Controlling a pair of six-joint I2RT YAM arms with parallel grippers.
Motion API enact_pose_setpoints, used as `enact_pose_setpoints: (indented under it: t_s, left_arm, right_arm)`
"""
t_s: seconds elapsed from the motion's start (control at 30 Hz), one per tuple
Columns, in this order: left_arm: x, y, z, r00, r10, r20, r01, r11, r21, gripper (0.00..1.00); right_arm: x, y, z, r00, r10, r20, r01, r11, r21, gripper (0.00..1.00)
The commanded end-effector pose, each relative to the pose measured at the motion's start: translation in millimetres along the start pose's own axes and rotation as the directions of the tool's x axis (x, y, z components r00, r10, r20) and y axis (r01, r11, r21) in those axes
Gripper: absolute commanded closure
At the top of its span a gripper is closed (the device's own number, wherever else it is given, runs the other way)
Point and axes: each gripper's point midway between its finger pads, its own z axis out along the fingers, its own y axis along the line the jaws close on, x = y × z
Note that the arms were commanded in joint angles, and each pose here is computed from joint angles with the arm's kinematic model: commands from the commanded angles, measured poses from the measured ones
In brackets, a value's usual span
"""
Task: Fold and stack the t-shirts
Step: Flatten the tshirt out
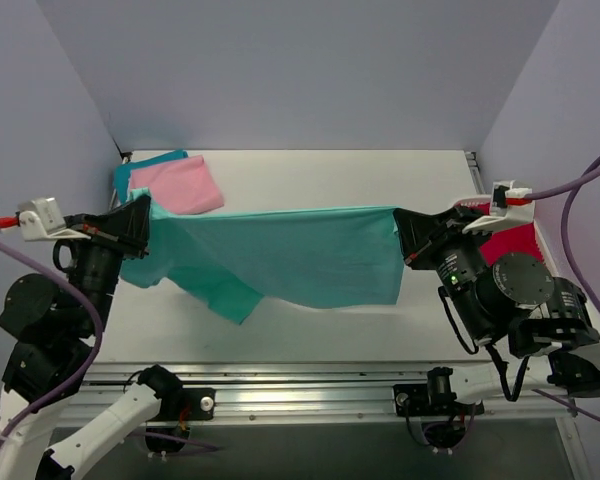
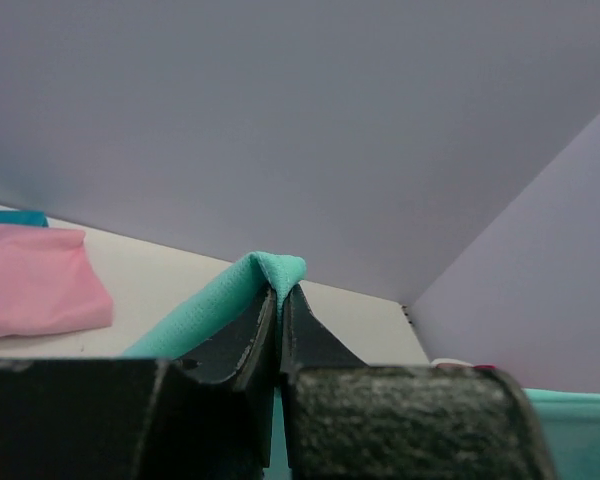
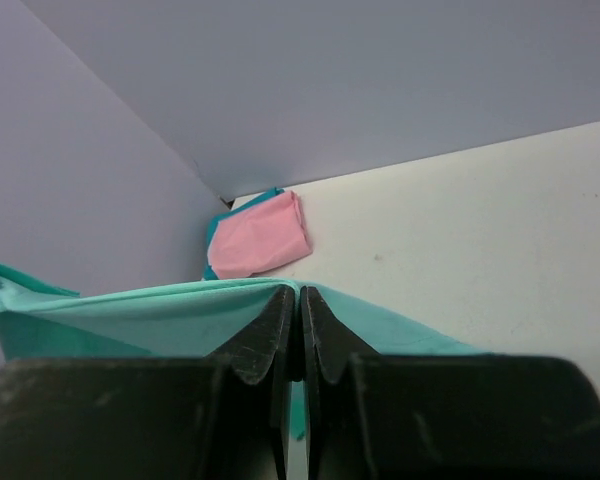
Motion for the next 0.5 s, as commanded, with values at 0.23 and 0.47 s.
enact_pose_setpoints:
  t_s: [0.23, 0.47]
  left_arm:
    - [-92.3, -62.4, -18.5, 0.984, -0.04, 0.172, -0.002, 0.971, 0.241, 0.98]
    - [-59.4, -81.0, 65.0, 0.992, 0.066, 0.112, -0.083, 0.983, 0.161, 0.98]
  right_arm:
    - [-61.2, 24.8, 0.7, 0.993, -0.014, 0.117, 0.019, 0.999, -0.046, 1.0]
    - [-85.8, 11.5, 6.5, 0.978, -0.062, 0.2, 0.031, 0.988, 0.153, 1.0]
